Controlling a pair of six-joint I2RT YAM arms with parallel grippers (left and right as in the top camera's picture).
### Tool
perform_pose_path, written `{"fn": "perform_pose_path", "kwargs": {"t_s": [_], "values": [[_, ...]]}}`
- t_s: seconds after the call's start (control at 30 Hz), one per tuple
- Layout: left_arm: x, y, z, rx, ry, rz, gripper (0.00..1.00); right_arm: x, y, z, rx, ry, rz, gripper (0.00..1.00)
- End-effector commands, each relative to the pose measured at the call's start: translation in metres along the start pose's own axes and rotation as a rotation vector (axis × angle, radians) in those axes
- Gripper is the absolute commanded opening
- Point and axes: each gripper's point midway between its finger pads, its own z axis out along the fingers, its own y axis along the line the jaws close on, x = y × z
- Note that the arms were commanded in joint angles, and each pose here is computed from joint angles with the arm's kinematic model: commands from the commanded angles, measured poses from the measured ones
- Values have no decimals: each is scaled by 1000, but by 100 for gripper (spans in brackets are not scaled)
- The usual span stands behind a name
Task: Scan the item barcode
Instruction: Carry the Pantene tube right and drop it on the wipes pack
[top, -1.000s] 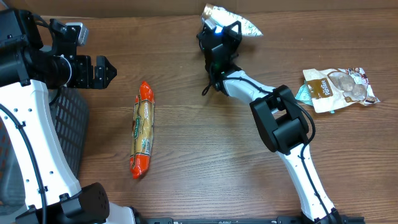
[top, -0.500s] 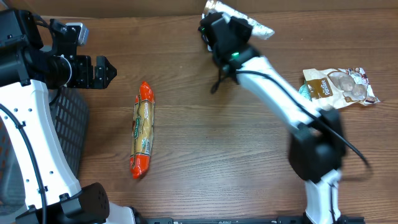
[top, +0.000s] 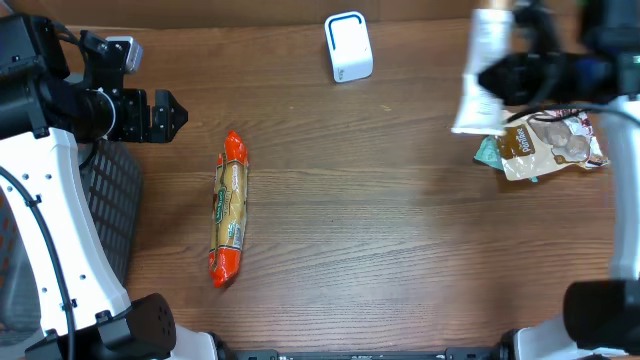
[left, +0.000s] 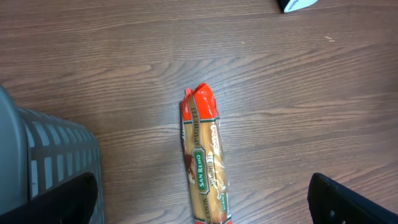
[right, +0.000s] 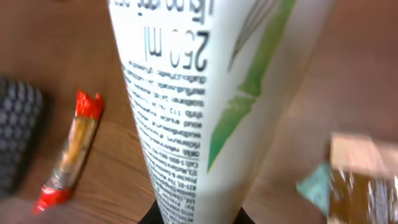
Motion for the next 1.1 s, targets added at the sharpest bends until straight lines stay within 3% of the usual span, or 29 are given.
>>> {"fn": "perform_pose_path", "kwargs": {"t_s": [0.0, 0.17, 0.33, 0.5, 0.67, 0.8, 0.87, 1.07], "values": [[-2, -2, 0, 10, -8, 26, 100, 17, -25, 1, -116, -10, 202, 4], [-2, -2, 0, 10, -8, 26, 99, 62, -103, 17, -60, -37, 529, 4], [-2, -2, 0, 10, -8, 26, 100, 109, -158, 38, -16, -104, 745, 5], [-2, -2, 0, 10, -8, 26, 100, 133, -185, 52, 42, -166, 780, 38], [-2, -2, 0, 10, -8, 26, 99, 138, -191, 54, 84, -163, 778, 50], [-2, -2, 0, 10, -8, 26, 100, 137, -177, 53, 30, -127, 781, 76], [-2, -2, 0, 10, -8, 26, 100, 135, -167, 49, 24, -88, 759, 100], [-2, -2, 0, 10, -8, 26, 100, 109, -135, 18, 145, 4, 671, 100]]}}
